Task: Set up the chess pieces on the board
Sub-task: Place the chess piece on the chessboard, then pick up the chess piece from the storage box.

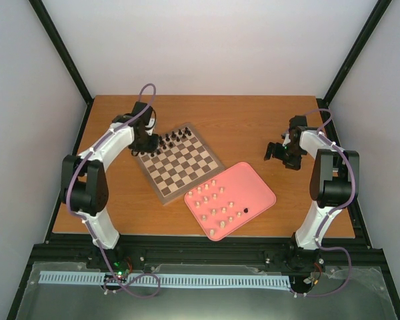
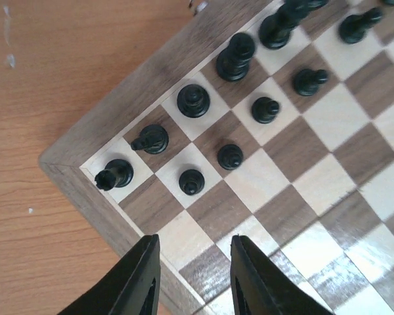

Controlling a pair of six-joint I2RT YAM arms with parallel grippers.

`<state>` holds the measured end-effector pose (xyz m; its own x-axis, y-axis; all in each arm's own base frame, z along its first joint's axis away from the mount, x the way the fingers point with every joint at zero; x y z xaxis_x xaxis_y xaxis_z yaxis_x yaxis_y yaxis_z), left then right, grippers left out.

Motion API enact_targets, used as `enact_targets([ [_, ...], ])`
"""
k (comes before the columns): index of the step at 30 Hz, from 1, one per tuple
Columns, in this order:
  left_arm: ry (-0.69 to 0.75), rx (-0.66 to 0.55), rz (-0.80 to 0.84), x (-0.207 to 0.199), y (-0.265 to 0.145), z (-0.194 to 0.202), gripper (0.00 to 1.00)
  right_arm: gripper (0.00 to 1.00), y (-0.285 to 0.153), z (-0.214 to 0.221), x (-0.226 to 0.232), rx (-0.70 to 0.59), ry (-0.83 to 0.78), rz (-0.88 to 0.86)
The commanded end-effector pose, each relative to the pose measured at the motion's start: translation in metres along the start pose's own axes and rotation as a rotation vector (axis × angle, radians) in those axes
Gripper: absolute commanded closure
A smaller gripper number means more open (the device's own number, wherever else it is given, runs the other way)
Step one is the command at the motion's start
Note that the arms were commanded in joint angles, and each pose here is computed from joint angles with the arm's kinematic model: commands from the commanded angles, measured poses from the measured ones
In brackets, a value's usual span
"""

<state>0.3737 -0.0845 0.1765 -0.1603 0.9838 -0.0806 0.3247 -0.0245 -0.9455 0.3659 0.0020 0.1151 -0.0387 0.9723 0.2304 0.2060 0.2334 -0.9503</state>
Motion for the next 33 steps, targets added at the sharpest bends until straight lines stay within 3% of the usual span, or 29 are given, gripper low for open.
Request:
enact_targets([
  [1,0.042,-0.093,0.091,-0.019,-0.053,0.003,0.62,0.00,-0.006,0.000,0.005,-0.018,-0.023,-0.003],
  [6,0.176,-0.125,0.164,-0.057,-0.091,0.022,0.44,0.00,-0.006,-0.001,0.005,-0.019,-0.024,0.002],
  [9,0.307,-0.124,0.224,-0.095,-0.103,0.043,0.41,0.00,-0.007,-0.002,0.005,-0.021,-0.025,0.003],
  [19,0.770,-0.053,0.358,-0.228,-0.088,0.150,0.41,0.00,-0.008,-0.004,0.007,-0.032,-0.024,0.011],
  [25,0.881,-0.001,0.426,-0.276,-0.075,0.191,0.41,0.00,-0.013,-0.006,0.009,-0.046,-0.029,0.010],
  [33,0.944,0.109,0.457,-0.301,-0.050,0.232,0.42,0.00,-0.015,-0.004,0.010,-0.056,-0.030,0.005],
])
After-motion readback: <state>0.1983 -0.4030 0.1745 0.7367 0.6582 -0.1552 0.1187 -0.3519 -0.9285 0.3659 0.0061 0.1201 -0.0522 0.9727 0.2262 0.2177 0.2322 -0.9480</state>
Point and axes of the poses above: each gripper's point midway between its finger pads, its own y axis out along the fingers, its own x axis along the line the jaws close on, z = x × y, the point moved 8 cm from there along -y, back along the fingers, and after that the axes turned 15 degrees about -y, right-handed, at the moved point
